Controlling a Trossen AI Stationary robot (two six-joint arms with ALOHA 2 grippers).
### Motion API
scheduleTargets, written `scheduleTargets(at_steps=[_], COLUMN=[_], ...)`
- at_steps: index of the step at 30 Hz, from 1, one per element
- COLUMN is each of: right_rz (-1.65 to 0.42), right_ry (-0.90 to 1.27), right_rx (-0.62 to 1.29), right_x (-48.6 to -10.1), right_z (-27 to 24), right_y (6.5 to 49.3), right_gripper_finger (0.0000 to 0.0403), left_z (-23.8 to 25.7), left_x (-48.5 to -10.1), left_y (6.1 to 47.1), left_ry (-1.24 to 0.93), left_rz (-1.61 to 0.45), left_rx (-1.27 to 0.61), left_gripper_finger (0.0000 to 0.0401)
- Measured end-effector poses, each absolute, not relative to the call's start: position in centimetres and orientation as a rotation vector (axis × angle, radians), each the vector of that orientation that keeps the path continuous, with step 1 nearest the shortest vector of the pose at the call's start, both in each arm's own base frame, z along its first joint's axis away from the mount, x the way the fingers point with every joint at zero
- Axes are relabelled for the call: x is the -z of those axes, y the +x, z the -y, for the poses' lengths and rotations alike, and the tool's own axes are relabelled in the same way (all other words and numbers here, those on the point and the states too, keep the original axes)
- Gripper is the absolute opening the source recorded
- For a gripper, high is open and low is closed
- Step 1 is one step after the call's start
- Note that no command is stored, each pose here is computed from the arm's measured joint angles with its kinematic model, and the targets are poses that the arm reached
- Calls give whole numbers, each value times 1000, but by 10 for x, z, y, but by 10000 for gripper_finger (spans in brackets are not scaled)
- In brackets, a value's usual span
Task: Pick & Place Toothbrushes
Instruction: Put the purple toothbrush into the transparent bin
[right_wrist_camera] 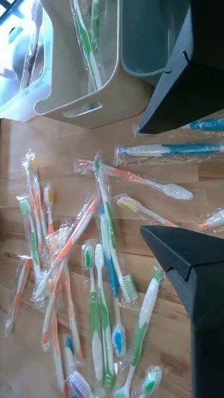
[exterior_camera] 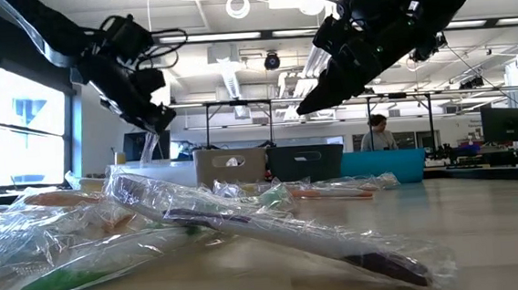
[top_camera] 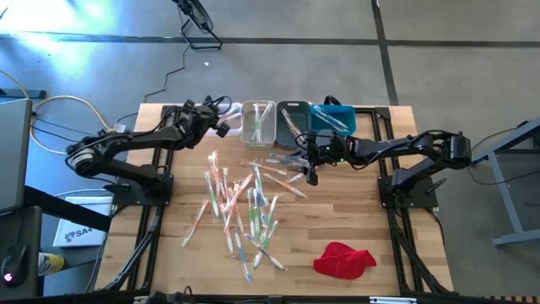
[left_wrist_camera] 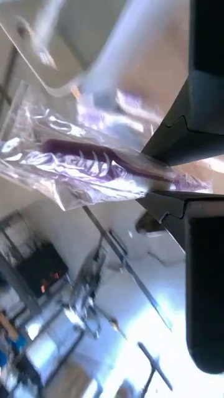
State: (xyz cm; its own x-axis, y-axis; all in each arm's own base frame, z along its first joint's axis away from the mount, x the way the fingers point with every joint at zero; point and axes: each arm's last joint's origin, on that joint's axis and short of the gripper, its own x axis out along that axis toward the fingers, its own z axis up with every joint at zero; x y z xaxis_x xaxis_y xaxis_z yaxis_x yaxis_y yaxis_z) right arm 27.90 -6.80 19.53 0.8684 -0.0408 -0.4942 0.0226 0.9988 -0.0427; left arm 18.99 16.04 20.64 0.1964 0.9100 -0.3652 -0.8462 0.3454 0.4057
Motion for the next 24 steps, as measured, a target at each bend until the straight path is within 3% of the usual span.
scheduleTargets(at_steps=[10,19,24], right_rz=[-518,-519,-519], right_ry=[-36,-37,-37], right_rx=[33,33,34], right_x=[-195,-195,-195], right_z=[68,68,68], right_y=[279,279,279], right_gripper_finger=[246,246,246], left_z=[-171,-174,-173], left_x=[-173,-168,-167], left_y=[202,206,206], left_ry=[154,156,145], left_rz=[-729,-720,-722], left_rx=[-1256,-1260,-1243], left_gripper_finger=[51,53,86])
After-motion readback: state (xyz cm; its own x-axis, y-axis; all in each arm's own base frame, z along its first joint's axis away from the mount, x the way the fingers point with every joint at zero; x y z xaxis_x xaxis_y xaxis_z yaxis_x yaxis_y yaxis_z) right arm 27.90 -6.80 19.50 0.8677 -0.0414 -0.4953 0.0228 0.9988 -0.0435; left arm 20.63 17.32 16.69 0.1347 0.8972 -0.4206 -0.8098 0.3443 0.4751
